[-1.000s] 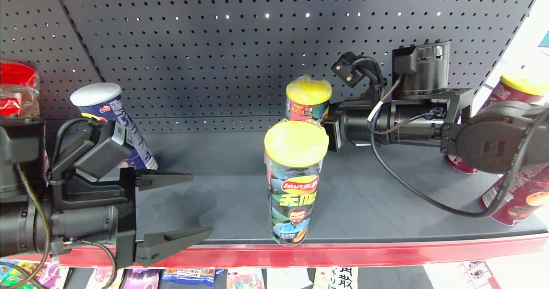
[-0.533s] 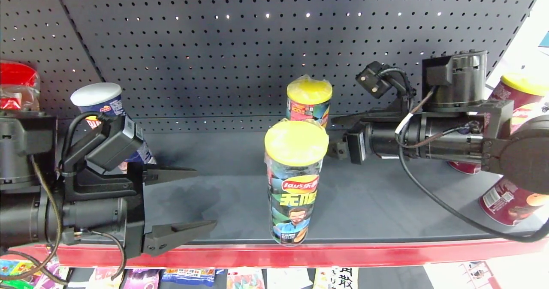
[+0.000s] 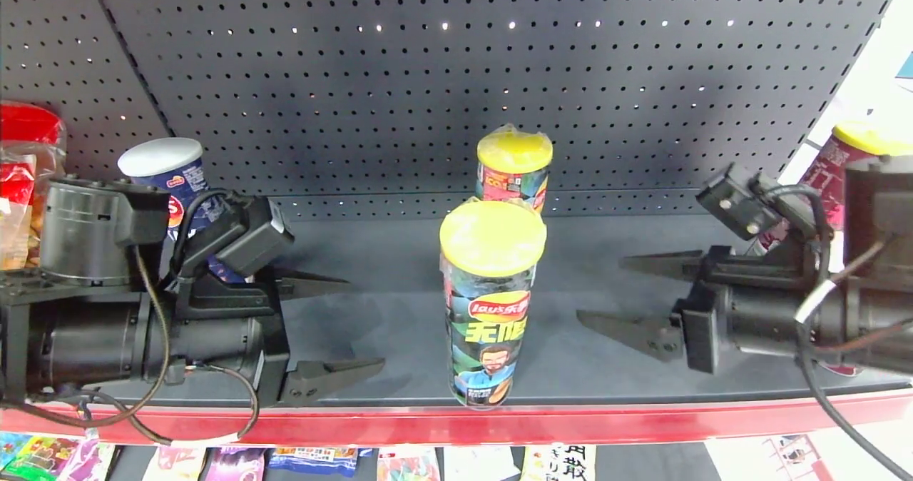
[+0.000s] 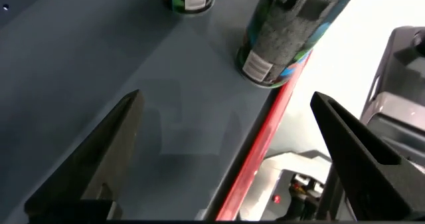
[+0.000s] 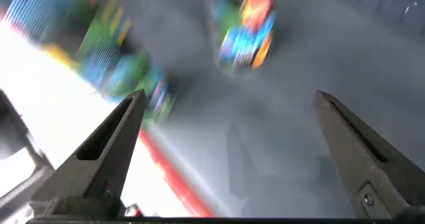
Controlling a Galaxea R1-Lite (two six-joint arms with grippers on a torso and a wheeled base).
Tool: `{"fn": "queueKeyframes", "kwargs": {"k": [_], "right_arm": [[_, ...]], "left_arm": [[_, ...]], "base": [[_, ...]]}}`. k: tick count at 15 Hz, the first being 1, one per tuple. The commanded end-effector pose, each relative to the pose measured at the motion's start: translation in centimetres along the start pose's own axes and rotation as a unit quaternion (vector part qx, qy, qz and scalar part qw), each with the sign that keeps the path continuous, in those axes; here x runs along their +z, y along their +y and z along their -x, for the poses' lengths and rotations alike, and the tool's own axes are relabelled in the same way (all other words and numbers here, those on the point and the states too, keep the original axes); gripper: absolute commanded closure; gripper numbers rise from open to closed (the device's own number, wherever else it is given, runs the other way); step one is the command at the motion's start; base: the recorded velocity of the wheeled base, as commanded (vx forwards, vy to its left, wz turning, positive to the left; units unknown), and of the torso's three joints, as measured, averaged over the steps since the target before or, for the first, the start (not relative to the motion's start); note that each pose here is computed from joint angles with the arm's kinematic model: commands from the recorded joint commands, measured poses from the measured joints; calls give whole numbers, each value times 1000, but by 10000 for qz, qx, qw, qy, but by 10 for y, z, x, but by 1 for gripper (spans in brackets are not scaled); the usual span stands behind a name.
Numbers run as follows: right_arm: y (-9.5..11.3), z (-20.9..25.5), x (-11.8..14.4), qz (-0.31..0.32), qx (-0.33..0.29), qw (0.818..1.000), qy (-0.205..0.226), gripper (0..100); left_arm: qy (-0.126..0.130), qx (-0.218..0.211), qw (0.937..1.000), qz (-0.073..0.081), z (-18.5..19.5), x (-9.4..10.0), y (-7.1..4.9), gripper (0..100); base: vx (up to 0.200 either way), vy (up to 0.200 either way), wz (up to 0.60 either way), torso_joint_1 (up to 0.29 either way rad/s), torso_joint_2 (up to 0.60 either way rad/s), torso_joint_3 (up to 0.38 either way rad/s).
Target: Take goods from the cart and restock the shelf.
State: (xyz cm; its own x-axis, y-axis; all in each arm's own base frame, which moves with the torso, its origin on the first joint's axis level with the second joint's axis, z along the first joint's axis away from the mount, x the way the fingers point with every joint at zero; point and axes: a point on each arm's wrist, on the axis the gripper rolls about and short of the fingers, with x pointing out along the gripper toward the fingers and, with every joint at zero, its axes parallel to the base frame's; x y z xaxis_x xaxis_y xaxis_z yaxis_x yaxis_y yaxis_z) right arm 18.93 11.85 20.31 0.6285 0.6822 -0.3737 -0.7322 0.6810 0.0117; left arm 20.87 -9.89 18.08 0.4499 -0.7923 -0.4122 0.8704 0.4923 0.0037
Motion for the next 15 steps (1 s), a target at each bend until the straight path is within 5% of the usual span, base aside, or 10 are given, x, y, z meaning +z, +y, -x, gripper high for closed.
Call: {"fn": "queueKeyframes", "kwargs": {"k": [1, 4, 8, 15], "right_arm": [[16, 38, -15, 112, 104, 9996, -245, 0], [37, 73, -30, 323, 457, 9967, -593, 0], [39, 86, -29, 347, 371, 9953, -826, 0], [38, 87, -25, 337, 253, 9952, -880, 0]], "left_arm": [[172, -72, 9998, 55, -10, -7, 4, 0], [326, -213, 9991, -173, -27, -9, 8, 0], [447, -486, 9976, -229, -47, -9, 3, 0], [525, -476, 9972, -242, -68, -5, 12, 0]], "base": [[0, 0, 0, 0, 0, 0], [0, 0, 0, 0, 0, 0], [0, 0, 0, 0, 0, 0], [0, 0, 0, 0, 0, 0]]}}
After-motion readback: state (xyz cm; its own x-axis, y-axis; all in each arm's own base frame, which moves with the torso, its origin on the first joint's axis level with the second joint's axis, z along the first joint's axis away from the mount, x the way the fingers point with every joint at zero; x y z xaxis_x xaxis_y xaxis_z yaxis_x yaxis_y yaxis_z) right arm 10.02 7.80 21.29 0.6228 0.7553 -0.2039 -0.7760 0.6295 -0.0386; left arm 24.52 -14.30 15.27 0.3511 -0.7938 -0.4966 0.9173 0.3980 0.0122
